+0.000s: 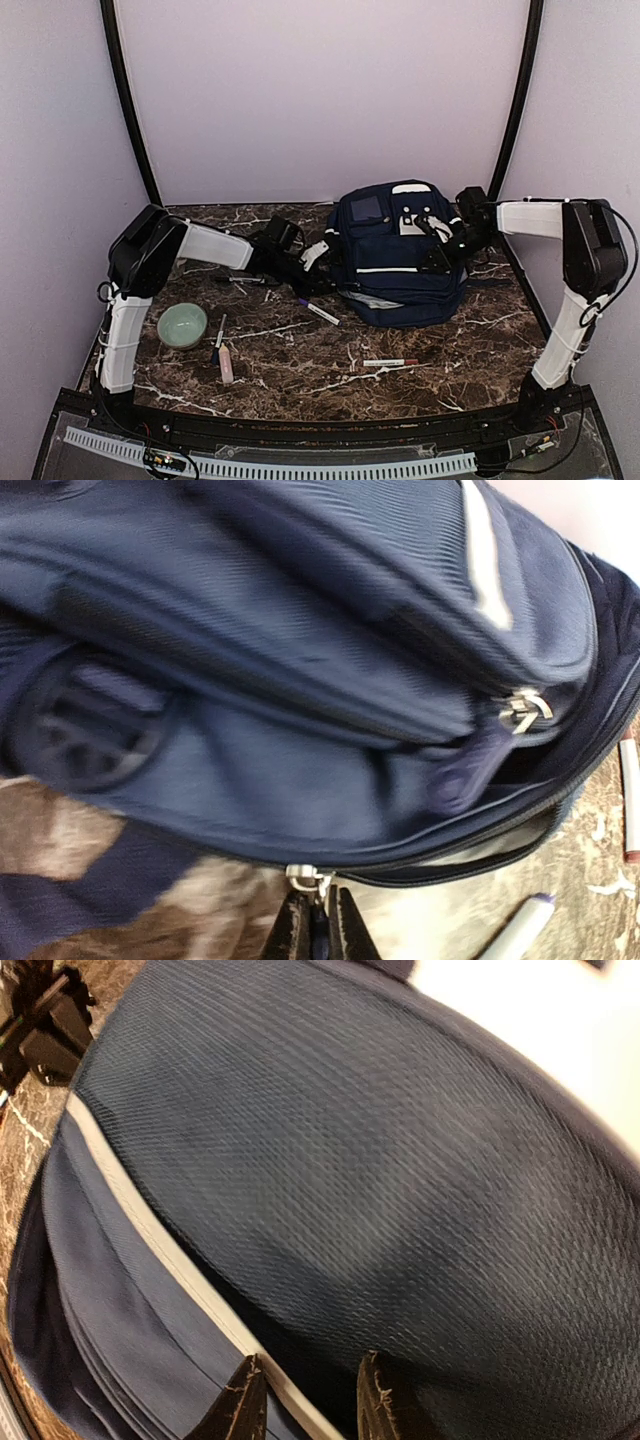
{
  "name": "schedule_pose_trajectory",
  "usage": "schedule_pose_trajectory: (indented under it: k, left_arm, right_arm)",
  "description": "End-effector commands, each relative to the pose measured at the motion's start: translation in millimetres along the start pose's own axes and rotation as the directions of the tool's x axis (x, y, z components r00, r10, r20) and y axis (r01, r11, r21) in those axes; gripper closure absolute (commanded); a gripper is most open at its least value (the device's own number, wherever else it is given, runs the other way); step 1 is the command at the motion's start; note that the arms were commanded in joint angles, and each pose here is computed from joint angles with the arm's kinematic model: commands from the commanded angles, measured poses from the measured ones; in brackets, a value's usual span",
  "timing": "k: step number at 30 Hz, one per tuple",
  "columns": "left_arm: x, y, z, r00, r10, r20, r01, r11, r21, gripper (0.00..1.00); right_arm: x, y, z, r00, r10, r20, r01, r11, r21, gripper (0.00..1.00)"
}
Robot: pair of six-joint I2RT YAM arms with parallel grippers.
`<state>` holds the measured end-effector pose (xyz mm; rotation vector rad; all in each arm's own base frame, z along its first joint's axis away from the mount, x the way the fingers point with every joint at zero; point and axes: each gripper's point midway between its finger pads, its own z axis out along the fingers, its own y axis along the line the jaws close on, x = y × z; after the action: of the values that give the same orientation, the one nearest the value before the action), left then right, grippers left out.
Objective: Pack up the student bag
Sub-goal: Grab the largest pocket of the student bag, then hold the student bag at the center of the board.
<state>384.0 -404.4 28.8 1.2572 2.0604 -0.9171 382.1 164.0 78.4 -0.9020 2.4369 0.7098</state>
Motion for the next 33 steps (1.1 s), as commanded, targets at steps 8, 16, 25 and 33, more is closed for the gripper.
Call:
schedule_pose_trajectory:
  k: [8,16,25,33]
  left_arm:
    - [6,-38,-3,0.999,-0.036,-0.028,0.036,0.999,0.017,1.00]
    - [-6,-52,-7,1.000,-0.020,0.013,0.020,1.000,0.020,1.00]
    - [-12,-82,0,1.000,0.006,0.027,-0.008,0.997,0.074,1.00]
    - [-25,-136,11,0.996,0.074,0.046,-0.081,0.985,0.153,1.00]
  right_arm:
    - [-112,107,22,0.974,-0.217,0.059,0.222,0.971,-0.085,0.71]
    - [-107,87,109,0.992,-0.074,-0.099,0.064,0.992,-0.105,0.74]
    - [-53,49,148,0.970,0.058,-0.234,-0.057,0.998,0.013,0.74]
    - [-40,50,158,0.963,0.074,-0.261,-0.080,0.997,-0.012,0.75]
